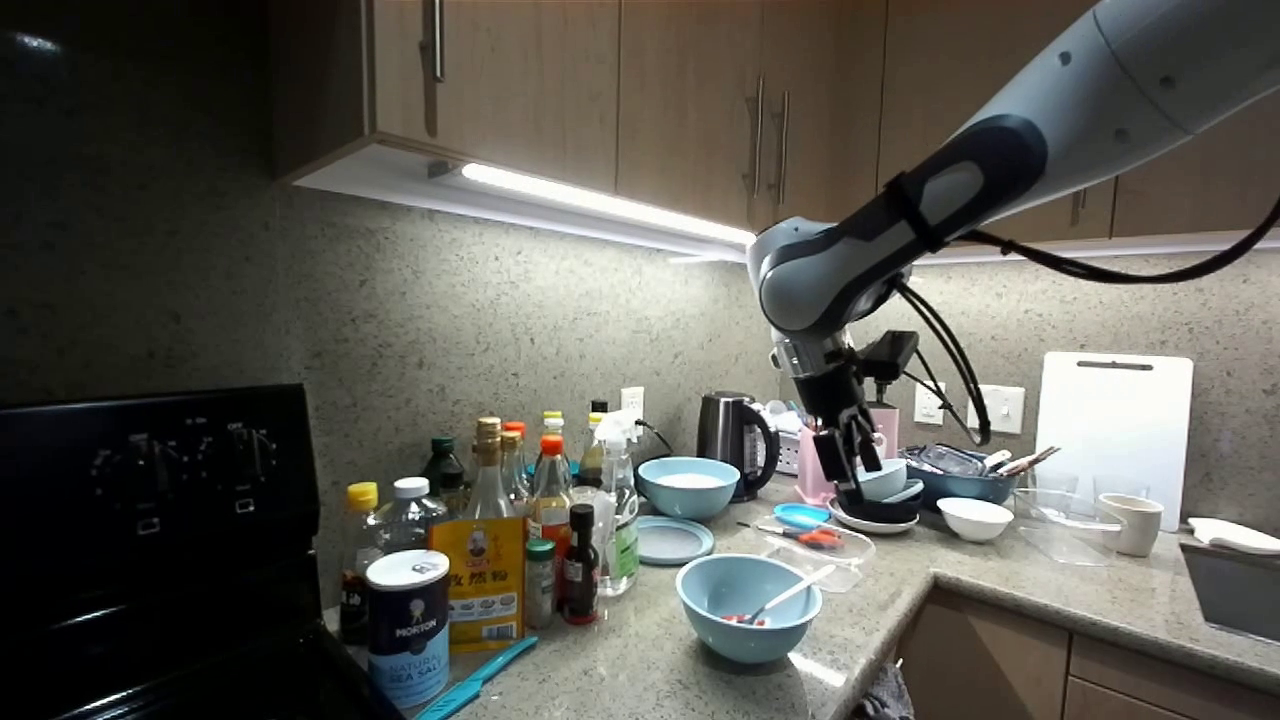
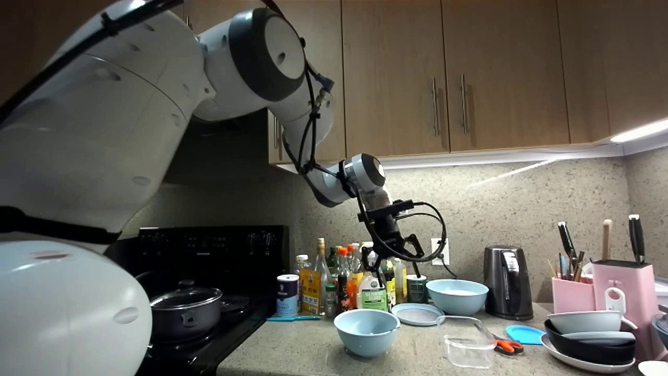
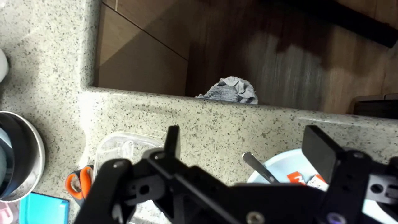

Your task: Use the spoon to stir the contents in the bowl

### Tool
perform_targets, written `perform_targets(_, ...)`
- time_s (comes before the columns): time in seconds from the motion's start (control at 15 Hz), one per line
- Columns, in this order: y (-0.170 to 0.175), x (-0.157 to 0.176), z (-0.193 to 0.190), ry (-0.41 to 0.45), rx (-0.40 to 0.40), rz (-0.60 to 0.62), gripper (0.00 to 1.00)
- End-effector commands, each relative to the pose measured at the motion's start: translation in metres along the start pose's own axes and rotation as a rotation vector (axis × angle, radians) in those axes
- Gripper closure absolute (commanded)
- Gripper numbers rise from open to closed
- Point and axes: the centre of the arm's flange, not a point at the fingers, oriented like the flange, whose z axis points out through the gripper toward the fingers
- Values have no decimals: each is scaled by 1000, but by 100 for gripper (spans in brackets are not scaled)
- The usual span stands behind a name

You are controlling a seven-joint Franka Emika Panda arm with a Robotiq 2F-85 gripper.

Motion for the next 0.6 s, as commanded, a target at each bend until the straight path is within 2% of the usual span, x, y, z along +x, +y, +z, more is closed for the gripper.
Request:
perform_targets(0.0,2,8,2,-9,-5,6,0)
perform_targets(0.33,7,15,0,-12,-7,13,0)
perform_targets(0.53,-2,32,20,-122,81,-126,0)
